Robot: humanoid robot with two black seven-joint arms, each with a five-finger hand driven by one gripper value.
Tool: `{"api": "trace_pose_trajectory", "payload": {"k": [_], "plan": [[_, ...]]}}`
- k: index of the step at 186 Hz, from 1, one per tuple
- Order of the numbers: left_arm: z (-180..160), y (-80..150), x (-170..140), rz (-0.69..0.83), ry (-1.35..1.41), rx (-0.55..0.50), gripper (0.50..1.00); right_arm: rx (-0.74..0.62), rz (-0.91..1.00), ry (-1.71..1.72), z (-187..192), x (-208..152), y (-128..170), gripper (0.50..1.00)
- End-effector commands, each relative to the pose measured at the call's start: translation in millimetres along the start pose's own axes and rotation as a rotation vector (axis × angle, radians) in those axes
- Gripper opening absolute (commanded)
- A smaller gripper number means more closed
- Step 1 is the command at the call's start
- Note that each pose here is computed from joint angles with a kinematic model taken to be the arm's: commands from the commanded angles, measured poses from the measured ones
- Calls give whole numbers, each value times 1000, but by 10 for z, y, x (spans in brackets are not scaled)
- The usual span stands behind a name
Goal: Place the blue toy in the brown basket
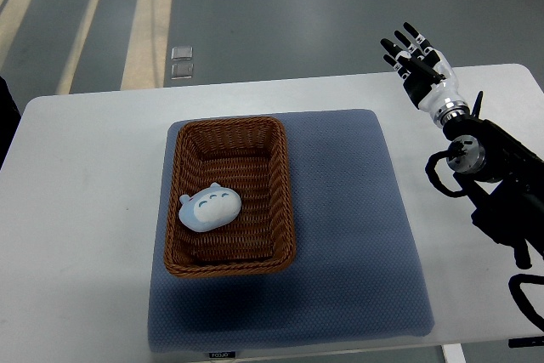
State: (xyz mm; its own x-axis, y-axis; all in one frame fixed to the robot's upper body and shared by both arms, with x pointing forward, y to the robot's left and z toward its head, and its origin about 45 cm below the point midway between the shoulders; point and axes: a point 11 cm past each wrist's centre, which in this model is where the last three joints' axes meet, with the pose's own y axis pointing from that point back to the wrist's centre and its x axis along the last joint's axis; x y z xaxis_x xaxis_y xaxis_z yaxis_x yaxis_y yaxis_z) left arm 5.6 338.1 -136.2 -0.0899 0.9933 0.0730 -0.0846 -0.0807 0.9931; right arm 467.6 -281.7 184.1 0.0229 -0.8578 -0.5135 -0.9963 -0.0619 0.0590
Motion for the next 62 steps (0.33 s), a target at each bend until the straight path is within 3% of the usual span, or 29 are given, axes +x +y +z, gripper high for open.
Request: {"api": "trace_pose_trajectory", "payload": {"k": [1,62], "plan": [[7,0,0,0,-1,-1,1000,-12,12,3,93,50,52,911],[-2,0,0,0,0,0,1000,-15,33,0,234,175,175,911]]}}
